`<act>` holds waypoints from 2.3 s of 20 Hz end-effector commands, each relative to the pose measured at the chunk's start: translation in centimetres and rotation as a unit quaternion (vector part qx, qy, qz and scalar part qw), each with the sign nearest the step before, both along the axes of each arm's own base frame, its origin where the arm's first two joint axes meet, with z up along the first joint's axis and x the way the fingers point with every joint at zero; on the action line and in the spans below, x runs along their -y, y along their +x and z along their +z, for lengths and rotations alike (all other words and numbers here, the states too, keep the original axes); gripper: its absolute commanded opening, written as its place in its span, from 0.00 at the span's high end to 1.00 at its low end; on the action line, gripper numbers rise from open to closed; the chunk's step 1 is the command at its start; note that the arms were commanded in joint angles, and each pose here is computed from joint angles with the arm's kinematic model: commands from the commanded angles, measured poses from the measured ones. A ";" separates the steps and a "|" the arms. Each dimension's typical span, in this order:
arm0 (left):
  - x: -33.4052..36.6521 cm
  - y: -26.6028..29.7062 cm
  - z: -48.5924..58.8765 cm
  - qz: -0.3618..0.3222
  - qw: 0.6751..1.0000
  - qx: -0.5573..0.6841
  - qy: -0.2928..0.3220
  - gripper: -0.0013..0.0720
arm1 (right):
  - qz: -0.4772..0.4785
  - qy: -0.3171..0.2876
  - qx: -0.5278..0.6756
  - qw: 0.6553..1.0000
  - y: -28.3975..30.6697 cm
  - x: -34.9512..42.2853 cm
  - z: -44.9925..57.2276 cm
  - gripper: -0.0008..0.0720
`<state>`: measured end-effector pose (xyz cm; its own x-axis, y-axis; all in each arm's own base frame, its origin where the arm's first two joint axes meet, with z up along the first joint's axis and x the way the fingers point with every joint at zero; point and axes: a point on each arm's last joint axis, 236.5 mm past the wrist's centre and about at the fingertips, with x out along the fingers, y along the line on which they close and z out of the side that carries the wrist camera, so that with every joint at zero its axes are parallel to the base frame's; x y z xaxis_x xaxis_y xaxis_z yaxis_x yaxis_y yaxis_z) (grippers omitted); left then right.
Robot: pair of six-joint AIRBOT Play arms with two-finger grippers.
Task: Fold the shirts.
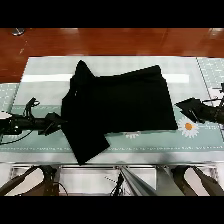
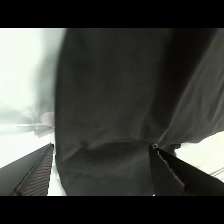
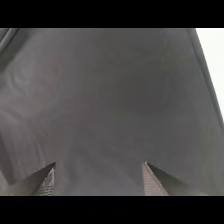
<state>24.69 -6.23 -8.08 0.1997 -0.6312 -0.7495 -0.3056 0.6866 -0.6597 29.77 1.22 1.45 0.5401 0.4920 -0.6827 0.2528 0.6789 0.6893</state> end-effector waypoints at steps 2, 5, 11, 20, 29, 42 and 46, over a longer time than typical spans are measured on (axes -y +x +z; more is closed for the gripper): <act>0.3 0.2 -0.3 -0.005 1.000 0.006 0.008 0.02 | -0.001 0.005 0.000 1.000 -0.1 -0.2 0.1 0.14; 0.1 0.1 -0.4 -0.007 1.000 0.006 0.013 0.02 | -0.001 0.005 0.000 1.000 -0.1 -0.2 0.1 0.14; 0.9 -0.6 -1.0 -0.043 0.999 0.003 0.030 0.03 | 0.000 0.006 0.000 1.000 -0.1 -0.2 0.1 0.14; 2.8 -0.6 -2.9 -0.067 0.997 -0.018 0.036 0.94 | -0.101 -0.033 -0.005 0.994 0.2 6.0 -0.7 0.14; 2.7 0.1 -2.5 -0.064 0.997 -0.009 0.037 0.94 | -0.017 -0.037 -0.258 0.965 -8.5 5.5 -9.5 0.14; 2.9 1.1 -2.2 -0.042 0.999 0.003 0.028 0.94 | 0.036 0.008 -0.258 0.965 -3.0 1.0 -12.4 0.14; 2.7 1.8 -1.7 -0.038 0.999 0.011 0.029 0.94 | 0.083 0.005 -0.195 0.977 0.2 -0.9 -10.1 0.96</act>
